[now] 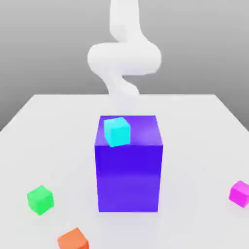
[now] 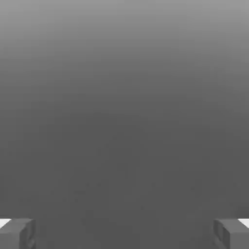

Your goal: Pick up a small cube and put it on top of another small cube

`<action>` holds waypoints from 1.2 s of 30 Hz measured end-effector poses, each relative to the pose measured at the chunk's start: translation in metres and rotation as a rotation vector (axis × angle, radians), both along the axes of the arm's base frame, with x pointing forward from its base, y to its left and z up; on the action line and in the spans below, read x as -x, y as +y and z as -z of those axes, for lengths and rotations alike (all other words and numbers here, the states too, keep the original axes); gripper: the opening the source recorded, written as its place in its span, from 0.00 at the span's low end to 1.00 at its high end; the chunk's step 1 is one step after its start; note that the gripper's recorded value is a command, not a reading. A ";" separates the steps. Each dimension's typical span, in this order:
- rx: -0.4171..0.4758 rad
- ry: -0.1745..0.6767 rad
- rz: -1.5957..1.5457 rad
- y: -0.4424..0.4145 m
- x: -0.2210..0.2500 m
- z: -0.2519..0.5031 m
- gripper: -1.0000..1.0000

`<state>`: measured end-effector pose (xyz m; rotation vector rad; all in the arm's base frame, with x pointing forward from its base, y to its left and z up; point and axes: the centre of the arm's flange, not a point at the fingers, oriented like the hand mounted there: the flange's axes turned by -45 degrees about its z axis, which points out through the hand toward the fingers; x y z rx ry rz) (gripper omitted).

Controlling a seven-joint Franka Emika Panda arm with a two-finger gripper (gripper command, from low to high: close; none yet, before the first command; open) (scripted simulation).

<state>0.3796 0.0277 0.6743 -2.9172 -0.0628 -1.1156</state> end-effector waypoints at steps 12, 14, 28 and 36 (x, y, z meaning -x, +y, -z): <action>0.086 0.325 -0.278 0.163 -0.071 0.211 0.50; 0.107 0.377 -0.325 0.190 -0.067 0.249 0.50; 0.263 0.689 -0.610 0.314 0.044 0.500 0.50; 0.265 0.692 -0.614 0.314 0.047 0.539 0.00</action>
